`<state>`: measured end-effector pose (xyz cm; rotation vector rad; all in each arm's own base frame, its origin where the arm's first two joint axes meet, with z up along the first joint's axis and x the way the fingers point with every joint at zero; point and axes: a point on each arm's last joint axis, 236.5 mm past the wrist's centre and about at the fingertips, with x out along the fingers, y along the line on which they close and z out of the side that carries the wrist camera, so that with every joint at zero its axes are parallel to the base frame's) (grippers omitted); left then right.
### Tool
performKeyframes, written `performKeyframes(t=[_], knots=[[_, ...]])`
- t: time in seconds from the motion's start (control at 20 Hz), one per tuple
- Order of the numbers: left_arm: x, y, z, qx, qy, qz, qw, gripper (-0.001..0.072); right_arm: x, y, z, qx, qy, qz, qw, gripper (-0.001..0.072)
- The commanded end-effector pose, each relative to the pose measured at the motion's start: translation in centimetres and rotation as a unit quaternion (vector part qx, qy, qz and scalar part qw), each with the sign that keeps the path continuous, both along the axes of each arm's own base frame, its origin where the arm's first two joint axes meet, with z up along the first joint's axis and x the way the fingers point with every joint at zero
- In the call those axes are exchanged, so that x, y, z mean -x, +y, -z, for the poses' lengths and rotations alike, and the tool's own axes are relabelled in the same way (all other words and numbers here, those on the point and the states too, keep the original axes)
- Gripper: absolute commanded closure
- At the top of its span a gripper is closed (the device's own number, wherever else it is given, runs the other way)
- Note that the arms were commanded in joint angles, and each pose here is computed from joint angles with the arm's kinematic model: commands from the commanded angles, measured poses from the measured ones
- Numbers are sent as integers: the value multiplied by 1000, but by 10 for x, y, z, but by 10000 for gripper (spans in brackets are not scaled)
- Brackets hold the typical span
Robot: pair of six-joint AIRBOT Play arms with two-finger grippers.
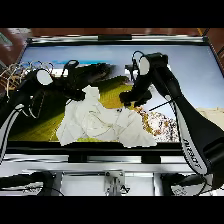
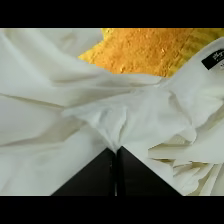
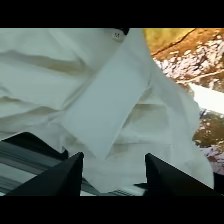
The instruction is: Fold the shirts.
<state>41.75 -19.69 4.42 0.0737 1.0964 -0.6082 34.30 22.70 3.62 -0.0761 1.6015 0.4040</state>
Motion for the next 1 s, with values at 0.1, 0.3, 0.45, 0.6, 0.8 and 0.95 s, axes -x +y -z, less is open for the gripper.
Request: performKeyframes(t=[0.1,0.3,0.45,0.6,0.8,0.95], knots=[[31,14,-33,-21,-15,12,1000,654,43,40,53,-13,53,6,998,82],[55,-21,-19,-3,-11,44,999,653,23,41,61,-24,39,94,995,82],[61,-38,-4,-1,-21,56,998,654,11,19,64,-6,42,147,988,82],[67,-40,1,-2,-15,61,998,654,5,13,67,-2,45,174,984,83],[70,-39,-23,8,-42,61,997,653,20,23,94,0,106,166,980,83],[72,-38,-33,12,-53,61,997,654,25,25,108,4,129,165,978,86]])
